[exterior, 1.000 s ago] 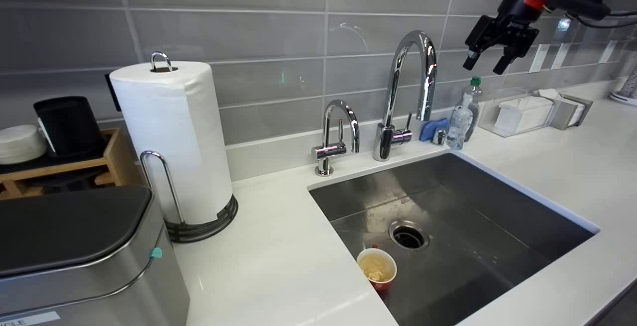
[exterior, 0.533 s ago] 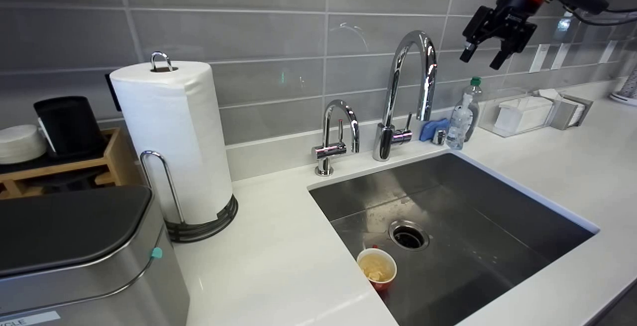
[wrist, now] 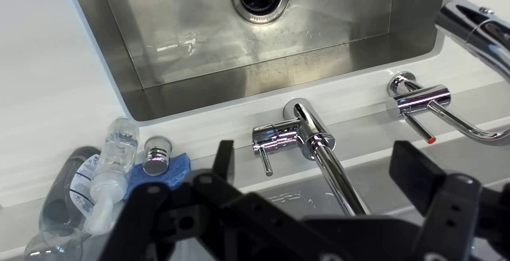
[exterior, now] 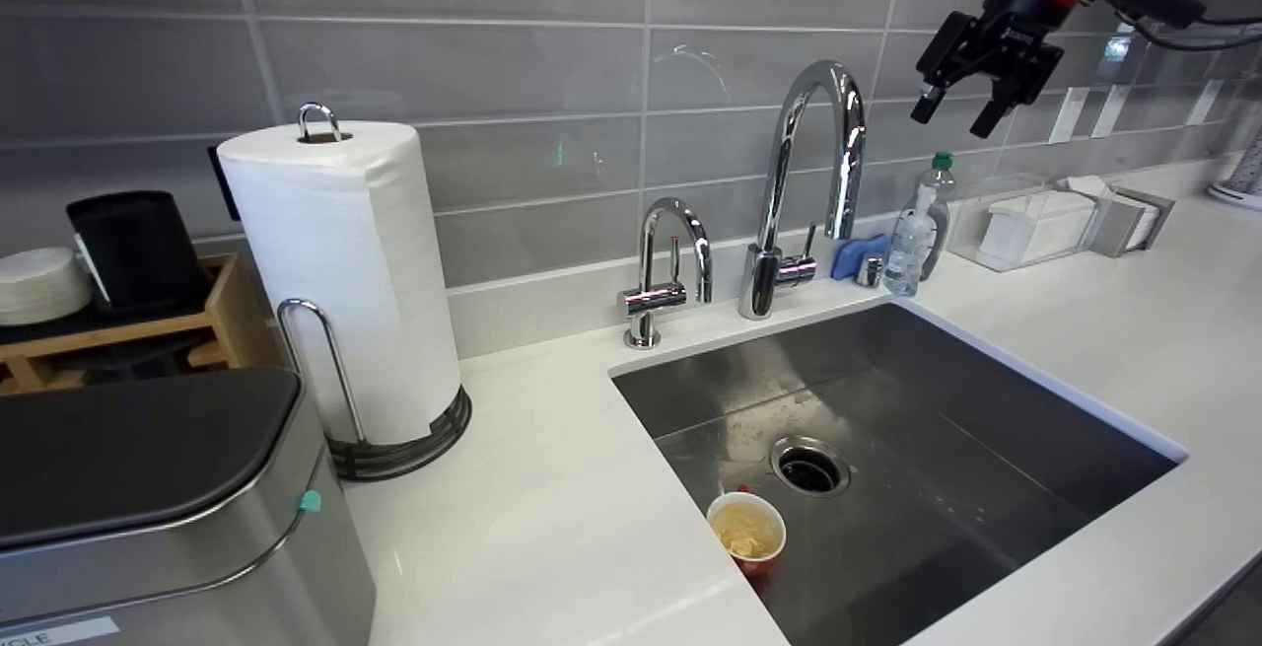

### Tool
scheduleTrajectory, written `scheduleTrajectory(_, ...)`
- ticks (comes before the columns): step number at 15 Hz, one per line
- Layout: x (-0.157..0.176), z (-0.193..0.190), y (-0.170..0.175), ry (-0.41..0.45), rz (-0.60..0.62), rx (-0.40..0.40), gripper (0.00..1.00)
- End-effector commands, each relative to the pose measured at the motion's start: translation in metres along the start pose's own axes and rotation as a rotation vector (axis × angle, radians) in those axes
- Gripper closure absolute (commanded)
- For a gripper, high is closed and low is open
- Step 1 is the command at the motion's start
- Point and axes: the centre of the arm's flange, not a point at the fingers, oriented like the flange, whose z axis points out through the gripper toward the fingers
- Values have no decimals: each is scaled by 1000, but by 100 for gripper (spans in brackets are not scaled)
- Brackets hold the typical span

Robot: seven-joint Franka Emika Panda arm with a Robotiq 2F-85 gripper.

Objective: Open the tap and let it run for a bit and then close it using the tap faucet

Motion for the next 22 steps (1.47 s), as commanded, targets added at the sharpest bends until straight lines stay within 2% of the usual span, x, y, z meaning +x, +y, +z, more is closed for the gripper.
scheduleTrajectory(1, 17, 19, -9, 2, 3, -5, 0)
scheduleTrajectory(5, 53, 67, -27, 35, -41, -54, 0)
scheduleTrajectory(9, 81, 111, -18, 27, -49, -110, 0)
scheduleTrajectory(13, 96, 144, -7, -14, -46, -113, 0)
scheduleTrajectory(19, 113, 180, 2, -13, -27, -85, 0)
scheduleTrajectory(22, 122, 190, 5, -3, -24, -78, 18)
